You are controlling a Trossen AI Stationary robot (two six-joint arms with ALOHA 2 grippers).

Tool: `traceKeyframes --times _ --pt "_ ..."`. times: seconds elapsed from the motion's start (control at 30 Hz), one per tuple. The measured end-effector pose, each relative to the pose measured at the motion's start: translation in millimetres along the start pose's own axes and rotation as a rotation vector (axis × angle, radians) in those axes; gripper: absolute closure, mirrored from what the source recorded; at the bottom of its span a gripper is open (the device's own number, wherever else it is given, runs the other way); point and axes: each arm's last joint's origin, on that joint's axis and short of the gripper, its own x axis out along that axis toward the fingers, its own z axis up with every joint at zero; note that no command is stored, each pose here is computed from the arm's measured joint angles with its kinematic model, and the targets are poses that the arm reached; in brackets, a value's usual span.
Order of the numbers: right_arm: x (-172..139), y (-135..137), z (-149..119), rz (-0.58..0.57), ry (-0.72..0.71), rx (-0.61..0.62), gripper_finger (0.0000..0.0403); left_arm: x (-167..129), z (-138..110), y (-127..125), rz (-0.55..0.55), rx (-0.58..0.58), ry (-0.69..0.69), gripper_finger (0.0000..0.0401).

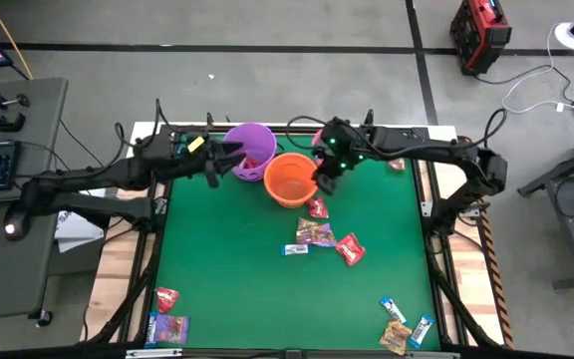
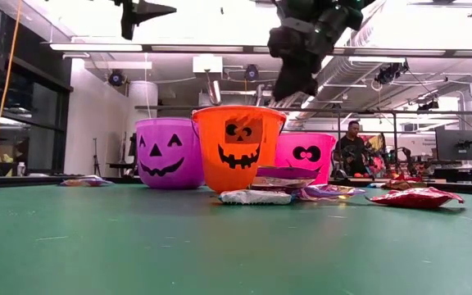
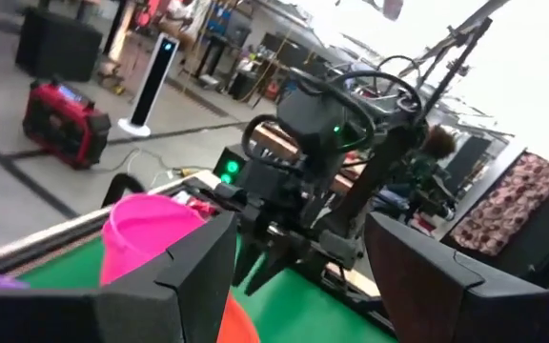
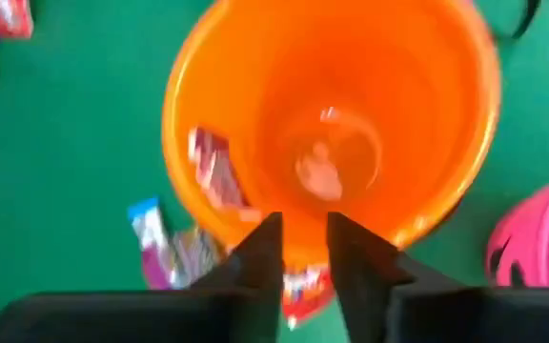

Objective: Sort candy by brand, put in halloween buckets
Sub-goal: Put the red candy into the purple bucket

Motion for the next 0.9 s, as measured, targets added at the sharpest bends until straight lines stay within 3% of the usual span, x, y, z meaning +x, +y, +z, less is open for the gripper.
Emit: traceKeyframes --times 0.13,0.33,0.47,0.63,0.9 --pt "0.6 4.6 -10.2 0.050 0.104 -0.026 0.0249 0.7 -0.3 4.0 0.027 -0.017 0.009 0.0178" --pt "0.7 32.0 -42.8 0.065 0.409 -0.077 0.0164 0.9 0.9 6.3 0.024 0.008 0.011 0.0178" --pt "8.4 65.5 -69.2 -0.007 0.550 -0.094 0.0152 0.9 -0.5 5.2 -0.022 0.038 0.043 0.0178" --pt "34.3 100.4 -112.2 -0.065 0.591 -0.014 0.0151 0.2 -6.8 5.7 -0.074 0.044 0.138 0.0178" --pt "60.1 106.3 -156.4 -0.236 0.513 0.163 0.0151 -1.1 -13.5 5.5 -0.142 0.018 0.244 0.0178"
